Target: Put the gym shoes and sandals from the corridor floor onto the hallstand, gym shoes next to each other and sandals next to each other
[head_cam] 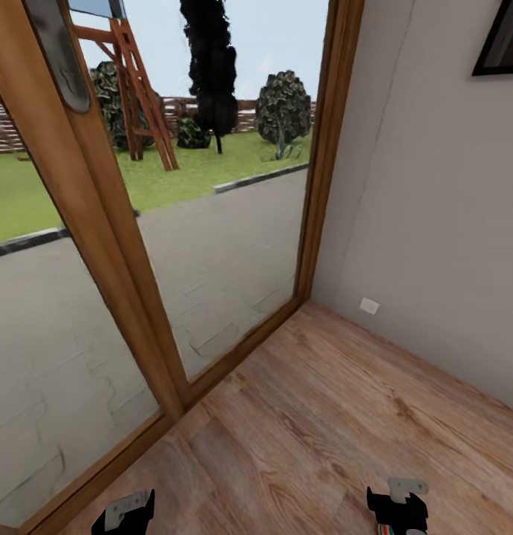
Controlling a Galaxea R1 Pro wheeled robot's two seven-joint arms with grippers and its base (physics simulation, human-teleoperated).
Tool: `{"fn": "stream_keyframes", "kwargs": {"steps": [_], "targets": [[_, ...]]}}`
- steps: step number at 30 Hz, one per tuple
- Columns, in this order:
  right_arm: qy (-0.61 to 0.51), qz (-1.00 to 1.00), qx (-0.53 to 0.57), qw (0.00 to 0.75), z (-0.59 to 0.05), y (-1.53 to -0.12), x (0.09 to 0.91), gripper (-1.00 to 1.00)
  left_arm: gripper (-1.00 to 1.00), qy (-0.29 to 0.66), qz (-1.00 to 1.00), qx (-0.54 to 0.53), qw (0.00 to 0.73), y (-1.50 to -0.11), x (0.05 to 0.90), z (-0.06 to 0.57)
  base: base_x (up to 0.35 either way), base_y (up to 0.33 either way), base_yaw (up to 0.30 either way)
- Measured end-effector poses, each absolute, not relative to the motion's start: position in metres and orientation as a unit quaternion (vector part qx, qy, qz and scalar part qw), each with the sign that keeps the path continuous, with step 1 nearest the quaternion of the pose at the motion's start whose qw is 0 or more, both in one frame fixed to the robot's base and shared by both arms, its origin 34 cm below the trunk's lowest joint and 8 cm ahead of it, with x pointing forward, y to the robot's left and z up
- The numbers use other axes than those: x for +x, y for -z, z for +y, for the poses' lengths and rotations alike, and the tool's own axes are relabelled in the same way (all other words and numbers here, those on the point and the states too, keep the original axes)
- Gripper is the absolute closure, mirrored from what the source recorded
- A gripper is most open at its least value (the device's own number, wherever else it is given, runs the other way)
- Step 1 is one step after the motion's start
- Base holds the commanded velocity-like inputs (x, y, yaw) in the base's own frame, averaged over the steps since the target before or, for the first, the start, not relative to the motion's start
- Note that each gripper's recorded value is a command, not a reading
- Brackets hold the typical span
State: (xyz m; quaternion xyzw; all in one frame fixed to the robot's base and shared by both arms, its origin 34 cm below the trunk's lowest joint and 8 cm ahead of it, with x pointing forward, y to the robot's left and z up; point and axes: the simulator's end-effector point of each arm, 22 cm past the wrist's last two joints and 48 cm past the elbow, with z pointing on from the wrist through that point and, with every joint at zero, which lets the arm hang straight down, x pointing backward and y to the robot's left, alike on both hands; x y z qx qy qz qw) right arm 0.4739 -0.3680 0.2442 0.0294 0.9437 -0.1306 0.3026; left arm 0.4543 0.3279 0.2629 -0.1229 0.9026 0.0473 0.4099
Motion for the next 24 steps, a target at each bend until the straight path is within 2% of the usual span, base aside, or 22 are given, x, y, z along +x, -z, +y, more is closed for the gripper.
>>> {"fn": "stream_keyframes", "kwargs": {"steps": [24], "targets": [[0.131, 0.944, 0.028, 0.302, -0.3697, -0.2442, 0.4735, -1.0, -1.0, -0.047, 0.903, -0.123, 0.41, -0.2628, 0.4543, 0.3271, 0.007, 0.004, -0.009]]}}
